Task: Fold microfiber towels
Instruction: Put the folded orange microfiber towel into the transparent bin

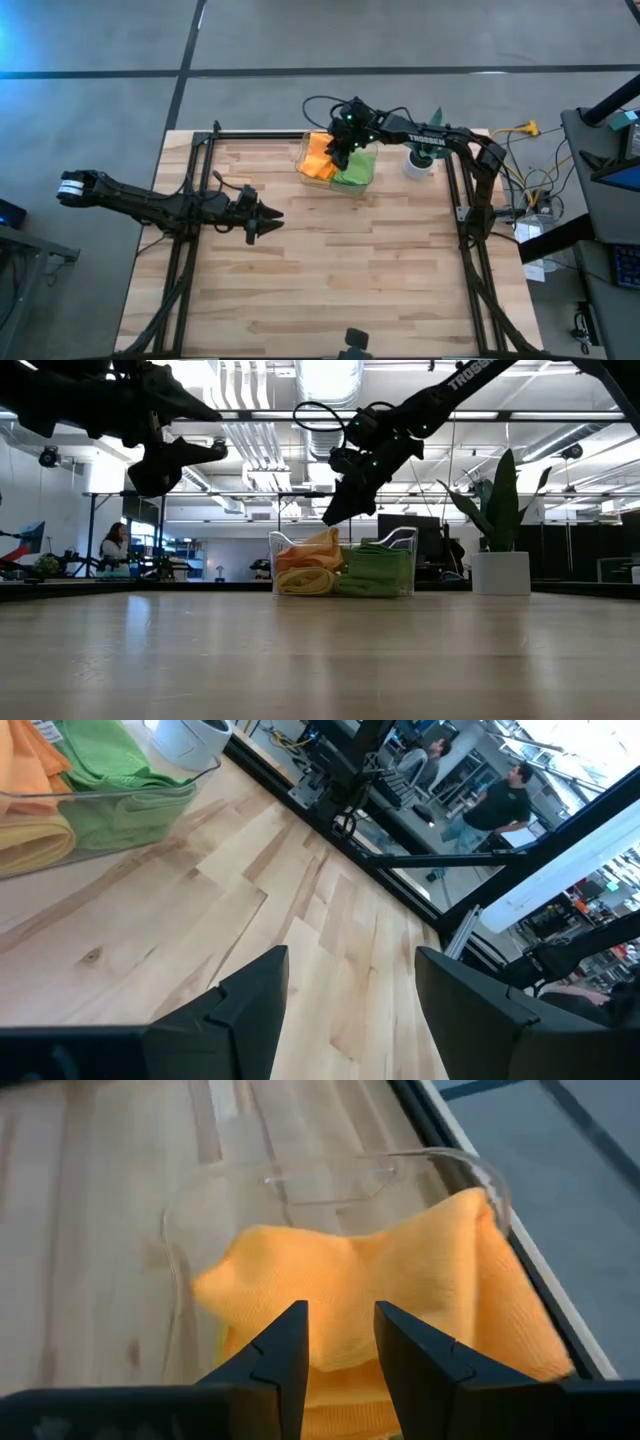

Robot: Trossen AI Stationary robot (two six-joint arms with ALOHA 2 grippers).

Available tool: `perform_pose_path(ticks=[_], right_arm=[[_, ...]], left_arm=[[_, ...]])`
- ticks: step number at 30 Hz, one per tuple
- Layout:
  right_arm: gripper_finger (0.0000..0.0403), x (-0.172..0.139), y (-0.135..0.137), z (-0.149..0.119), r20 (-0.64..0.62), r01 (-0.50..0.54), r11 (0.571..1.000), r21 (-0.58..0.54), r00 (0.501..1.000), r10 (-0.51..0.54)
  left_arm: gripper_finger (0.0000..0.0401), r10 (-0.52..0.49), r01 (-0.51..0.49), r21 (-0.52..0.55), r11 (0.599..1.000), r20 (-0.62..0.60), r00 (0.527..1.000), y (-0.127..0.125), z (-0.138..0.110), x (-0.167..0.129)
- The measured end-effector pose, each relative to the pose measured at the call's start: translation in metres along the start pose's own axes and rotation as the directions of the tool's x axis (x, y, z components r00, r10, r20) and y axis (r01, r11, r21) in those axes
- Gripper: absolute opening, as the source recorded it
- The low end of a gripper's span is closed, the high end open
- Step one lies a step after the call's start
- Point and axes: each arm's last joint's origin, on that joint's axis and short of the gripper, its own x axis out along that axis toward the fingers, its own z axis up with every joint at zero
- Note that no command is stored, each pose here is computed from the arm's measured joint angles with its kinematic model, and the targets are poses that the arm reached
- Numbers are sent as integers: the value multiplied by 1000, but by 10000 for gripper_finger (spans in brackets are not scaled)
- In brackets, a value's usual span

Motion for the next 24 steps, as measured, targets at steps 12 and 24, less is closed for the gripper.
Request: perform_pose_path(ticks=[12,24], right_arm=[[111,27,-16,-20,-122,205,978,-33,971,-208],[111,13,-25,-23,-161,223,974,48,964,-213]], left_arm=[[202,5,-5,-1,1000,-6,1000,2,-2,0],[202,5,-5,-2,1000,-6,1000,2,-2,0]])
